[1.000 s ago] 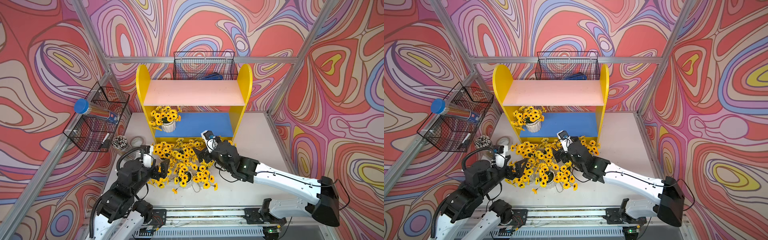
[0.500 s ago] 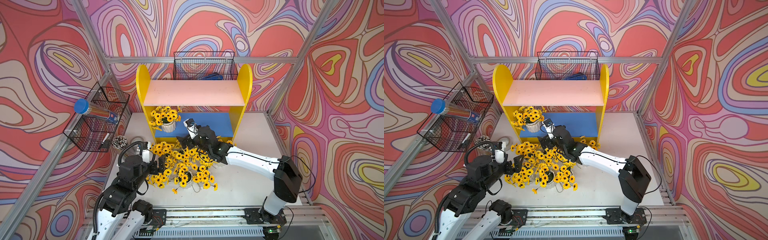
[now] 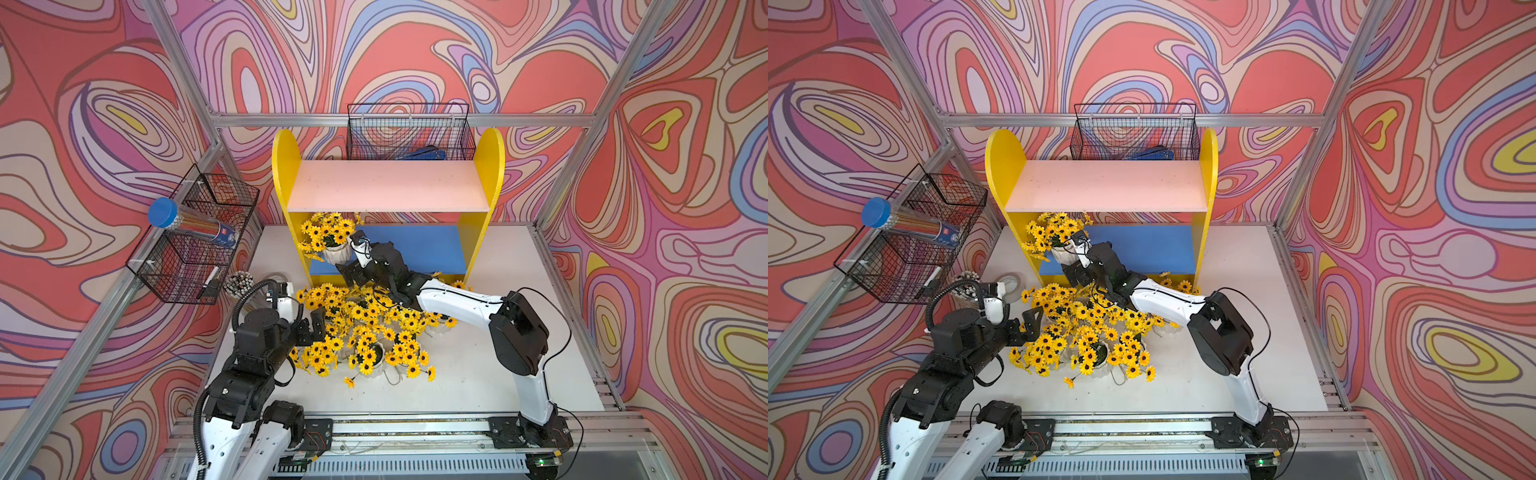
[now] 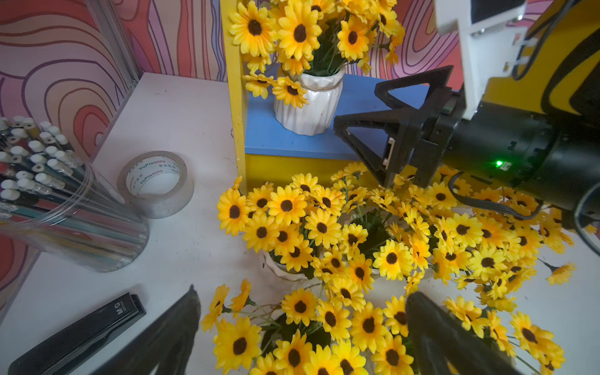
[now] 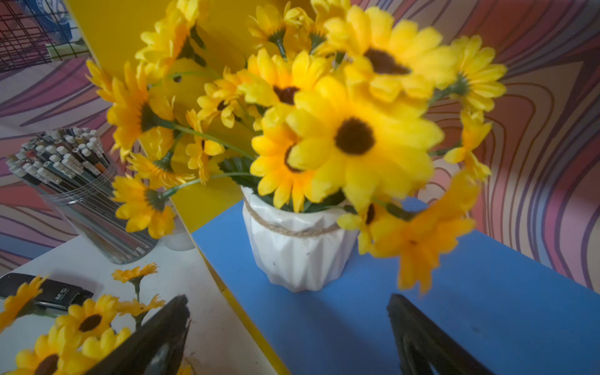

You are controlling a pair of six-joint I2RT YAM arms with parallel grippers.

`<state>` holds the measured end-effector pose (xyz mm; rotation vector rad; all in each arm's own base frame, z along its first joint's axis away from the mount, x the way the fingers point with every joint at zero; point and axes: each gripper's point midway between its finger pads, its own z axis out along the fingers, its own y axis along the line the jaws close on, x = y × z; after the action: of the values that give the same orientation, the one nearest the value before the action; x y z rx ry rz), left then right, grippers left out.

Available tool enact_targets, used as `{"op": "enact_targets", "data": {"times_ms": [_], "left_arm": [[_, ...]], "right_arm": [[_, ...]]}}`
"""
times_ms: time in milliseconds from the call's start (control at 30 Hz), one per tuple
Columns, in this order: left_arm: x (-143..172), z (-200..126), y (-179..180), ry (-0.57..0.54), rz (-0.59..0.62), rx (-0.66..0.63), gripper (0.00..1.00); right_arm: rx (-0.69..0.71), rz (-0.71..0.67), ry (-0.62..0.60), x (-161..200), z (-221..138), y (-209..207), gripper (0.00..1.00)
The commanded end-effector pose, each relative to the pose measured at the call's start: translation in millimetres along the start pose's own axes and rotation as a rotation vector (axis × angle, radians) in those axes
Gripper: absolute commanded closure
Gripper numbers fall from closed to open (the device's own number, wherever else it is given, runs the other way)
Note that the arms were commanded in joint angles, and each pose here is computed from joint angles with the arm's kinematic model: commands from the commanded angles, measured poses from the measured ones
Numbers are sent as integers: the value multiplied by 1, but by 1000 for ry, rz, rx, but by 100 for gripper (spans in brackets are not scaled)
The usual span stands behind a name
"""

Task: Take the sunflower pots off the shelves
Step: Pick up the sunflower pot from the shelf.

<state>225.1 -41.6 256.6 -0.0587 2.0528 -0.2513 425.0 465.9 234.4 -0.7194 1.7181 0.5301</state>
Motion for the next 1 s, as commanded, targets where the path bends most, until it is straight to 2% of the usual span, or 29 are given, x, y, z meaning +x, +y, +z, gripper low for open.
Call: {"op": "enact_targets", "data": {"times_ms": [0,233,333,433,733,967], "left_arm": [[-1,0,2,-13,-10,-9,0],[-1,-2,3,-27,-8,-11,0],[-2,-2,3,-26,-7,-7,0],[-1,-2,1,-23,-8,6,0],[-1,-3,2,-28,-5,-1,0],[-1,-4,0,-32,-2,9,0]], "right_arm": [[-12,-19,-52,-13,11,-1,2],[-49,-53,-51,-8,36,2,2],[24,-33,-56,-6,46,-12,2],[36,-22,-85,-7,51,-20,2],[-58,7,-126,-15,78,-12,2],[-71,16,-137,-13,97,-11,2]]}}
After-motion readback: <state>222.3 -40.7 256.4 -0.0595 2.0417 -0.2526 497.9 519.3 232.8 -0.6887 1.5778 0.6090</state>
